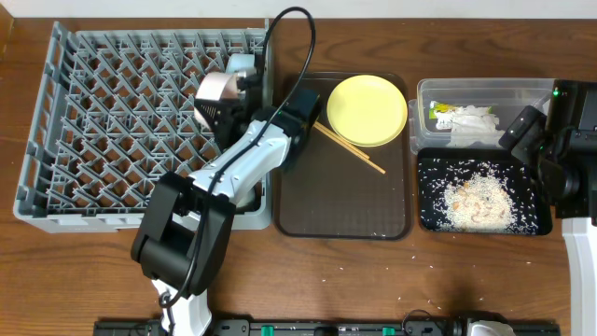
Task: Sort waste into correct bins and load items into the dishwasher
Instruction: 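Carry the white bowl into the dish rack with the left gripper, then open the left gripper to release the white bowl in the rack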
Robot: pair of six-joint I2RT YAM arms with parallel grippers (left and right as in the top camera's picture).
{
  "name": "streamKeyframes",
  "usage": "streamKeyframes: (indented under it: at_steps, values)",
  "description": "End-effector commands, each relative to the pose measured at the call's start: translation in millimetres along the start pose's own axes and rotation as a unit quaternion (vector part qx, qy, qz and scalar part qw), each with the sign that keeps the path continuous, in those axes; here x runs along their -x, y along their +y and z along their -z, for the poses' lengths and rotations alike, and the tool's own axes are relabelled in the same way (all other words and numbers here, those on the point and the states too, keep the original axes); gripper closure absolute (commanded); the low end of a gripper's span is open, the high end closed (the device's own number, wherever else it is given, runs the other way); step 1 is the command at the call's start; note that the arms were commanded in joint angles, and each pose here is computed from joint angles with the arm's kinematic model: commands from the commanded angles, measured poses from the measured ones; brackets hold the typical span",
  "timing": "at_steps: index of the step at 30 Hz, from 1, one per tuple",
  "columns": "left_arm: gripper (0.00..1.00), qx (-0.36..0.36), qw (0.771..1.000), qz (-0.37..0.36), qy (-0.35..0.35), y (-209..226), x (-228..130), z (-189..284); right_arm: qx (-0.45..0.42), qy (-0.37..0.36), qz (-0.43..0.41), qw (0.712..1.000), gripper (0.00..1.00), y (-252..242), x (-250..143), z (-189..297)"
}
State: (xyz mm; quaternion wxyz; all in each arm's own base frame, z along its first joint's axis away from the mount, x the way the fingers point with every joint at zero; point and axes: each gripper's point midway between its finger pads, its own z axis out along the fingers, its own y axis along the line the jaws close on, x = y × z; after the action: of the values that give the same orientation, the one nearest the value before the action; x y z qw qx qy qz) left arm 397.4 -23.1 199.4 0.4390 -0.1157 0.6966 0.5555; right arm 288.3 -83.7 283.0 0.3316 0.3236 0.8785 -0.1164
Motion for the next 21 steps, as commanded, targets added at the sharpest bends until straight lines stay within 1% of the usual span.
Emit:
streamKeyframes:
  at_steps: [1,12,21]
  values:
    - [0.93,0.018,1.000,0.018,-0.017,0.7,-6.2,-0.7,-0.005,-0.004,-0.011,1.000,0.01,-2.5,2.4,1.0]
    - [0.93,0.014,0.998,0.064,-0.014,-8.1,-13.9,-0.6,-0.005,-0.004,-0.011,1.000,0.01,-2.5,2.4,1.0]
    - [0.93,0.018,0.999,0.041,-0.018,-28.2,-27.3,-1.2,-0.005,-0.004,-0.011,1.000,0.01,-2.5,2.4,1.0]
